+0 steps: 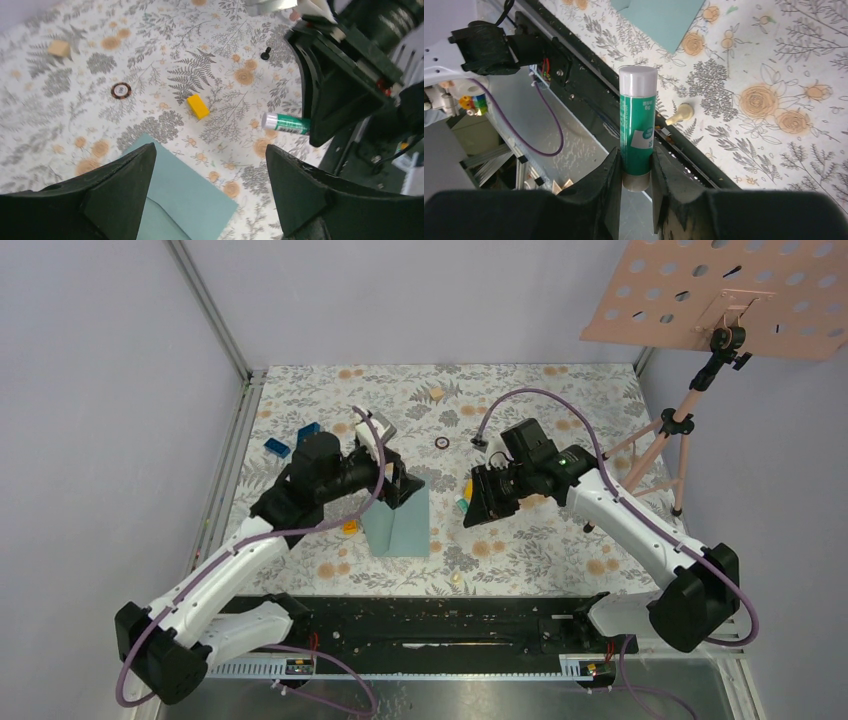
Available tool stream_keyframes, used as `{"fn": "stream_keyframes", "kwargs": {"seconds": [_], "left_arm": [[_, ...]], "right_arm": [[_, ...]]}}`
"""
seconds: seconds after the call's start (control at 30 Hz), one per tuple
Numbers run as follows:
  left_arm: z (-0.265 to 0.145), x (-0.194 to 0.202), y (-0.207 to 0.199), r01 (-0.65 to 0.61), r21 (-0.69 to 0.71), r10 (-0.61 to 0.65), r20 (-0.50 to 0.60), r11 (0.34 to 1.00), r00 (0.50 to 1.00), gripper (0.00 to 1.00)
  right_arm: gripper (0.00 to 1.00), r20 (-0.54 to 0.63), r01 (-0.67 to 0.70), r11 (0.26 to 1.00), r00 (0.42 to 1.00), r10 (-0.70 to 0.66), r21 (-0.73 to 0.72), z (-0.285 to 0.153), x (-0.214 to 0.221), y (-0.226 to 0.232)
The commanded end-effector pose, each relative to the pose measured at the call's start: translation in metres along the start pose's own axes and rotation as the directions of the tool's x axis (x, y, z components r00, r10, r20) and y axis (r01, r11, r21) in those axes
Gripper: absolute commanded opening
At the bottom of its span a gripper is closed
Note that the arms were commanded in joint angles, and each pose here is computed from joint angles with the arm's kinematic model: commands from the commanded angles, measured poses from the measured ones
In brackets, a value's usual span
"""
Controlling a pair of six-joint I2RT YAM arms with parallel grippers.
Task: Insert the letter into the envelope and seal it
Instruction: Adjust the solid glue.
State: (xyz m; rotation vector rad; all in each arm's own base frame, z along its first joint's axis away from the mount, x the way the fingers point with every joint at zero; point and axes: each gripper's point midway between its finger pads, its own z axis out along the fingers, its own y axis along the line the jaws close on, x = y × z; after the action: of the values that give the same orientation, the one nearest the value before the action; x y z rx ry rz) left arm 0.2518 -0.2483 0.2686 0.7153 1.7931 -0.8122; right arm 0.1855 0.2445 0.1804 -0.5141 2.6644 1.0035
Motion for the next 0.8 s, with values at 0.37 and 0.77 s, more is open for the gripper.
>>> {"fn": "stream_keyframes", "kwargs": {"seconds": [0.37, 0.77], "left_arm": [[-0.025, 0.009, -0.045, -0.812, 0.053, 0.766, 0.300, 0.582, 0.569, 0.88], [-0.015, 0.021, -0.066, -0.901, 0.054, 0.852, 0.303, 0.431, 0.426, 0.86]], "right_arm": [[0.00, -0.075, -0.022, 0.952, 0.997, -0.001, -0.307, -0.027, 0.002, 0.066], [0.00, -0.145, -0.218, 0.881, 0.974, 0.172, -0.419, -0.034, -0.008, 0.096]]}}
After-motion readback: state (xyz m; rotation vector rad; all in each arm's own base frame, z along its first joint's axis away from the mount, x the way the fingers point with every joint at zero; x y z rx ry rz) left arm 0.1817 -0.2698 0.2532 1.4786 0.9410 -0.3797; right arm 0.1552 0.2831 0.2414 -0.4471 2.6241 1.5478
